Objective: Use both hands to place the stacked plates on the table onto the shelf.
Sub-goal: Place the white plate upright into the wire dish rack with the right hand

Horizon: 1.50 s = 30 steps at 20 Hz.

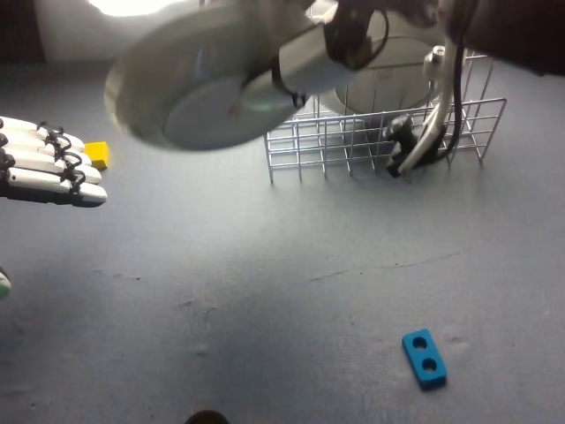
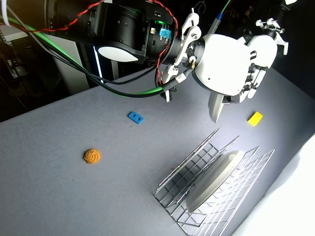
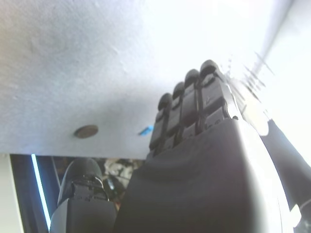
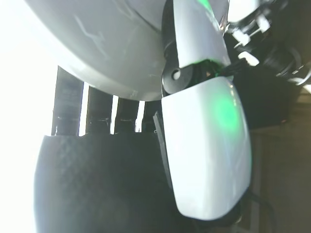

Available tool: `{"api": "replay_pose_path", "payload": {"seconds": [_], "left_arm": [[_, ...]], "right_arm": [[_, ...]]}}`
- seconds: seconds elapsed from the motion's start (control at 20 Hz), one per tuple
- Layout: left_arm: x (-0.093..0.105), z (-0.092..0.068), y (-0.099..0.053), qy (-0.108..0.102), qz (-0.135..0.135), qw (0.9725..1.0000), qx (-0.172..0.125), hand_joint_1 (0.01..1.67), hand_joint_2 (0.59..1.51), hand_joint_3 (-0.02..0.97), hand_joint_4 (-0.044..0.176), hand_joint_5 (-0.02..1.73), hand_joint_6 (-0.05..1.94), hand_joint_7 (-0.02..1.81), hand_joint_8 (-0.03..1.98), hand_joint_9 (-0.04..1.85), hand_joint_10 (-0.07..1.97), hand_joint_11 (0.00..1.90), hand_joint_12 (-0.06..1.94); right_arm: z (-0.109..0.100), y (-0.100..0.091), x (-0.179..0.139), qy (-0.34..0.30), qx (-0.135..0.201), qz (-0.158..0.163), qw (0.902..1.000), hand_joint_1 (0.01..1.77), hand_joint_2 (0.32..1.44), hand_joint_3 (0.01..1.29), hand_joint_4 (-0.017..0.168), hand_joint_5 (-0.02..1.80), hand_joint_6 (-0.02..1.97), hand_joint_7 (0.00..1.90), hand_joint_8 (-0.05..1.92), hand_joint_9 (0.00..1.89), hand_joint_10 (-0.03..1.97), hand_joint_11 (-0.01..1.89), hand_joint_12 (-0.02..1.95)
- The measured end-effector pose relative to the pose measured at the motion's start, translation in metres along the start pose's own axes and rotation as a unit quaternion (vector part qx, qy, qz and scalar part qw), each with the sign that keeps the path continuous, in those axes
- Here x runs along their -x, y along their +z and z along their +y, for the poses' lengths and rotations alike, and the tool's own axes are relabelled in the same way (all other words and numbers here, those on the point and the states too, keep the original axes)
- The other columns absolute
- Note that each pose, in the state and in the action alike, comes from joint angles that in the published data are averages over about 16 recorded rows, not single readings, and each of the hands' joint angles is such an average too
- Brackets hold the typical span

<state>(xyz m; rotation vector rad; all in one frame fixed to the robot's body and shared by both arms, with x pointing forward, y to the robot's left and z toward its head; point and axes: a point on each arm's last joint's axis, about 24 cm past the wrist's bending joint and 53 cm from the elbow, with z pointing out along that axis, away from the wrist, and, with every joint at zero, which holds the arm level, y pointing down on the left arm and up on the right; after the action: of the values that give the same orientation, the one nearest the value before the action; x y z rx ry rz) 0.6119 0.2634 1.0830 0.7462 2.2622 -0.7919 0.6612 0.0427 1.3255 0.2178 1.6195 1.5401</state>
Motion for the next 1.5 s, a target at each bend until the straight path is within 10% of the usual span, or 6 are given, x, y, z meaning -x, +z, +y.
{"api": "replay_pose_path", "payload": {"seconds": [1.5], "left_arm": [[0.018,0.003,-0.001,-0.01,-0.022,0.9997,-0.006,0.02,1.117,0.02,-0.002,0.02,0.01,0.02,0.01,0.02,0.01,0.01,0.01]], "right_arm": [[-0.057,-0.026,0.078,0.027,-0.054,-0.089,0.9942,1.37,0.96,0.02,-0.001,0.98,0.89,1.1,0.68,1.03,1.02,0.86,1.11]]}}
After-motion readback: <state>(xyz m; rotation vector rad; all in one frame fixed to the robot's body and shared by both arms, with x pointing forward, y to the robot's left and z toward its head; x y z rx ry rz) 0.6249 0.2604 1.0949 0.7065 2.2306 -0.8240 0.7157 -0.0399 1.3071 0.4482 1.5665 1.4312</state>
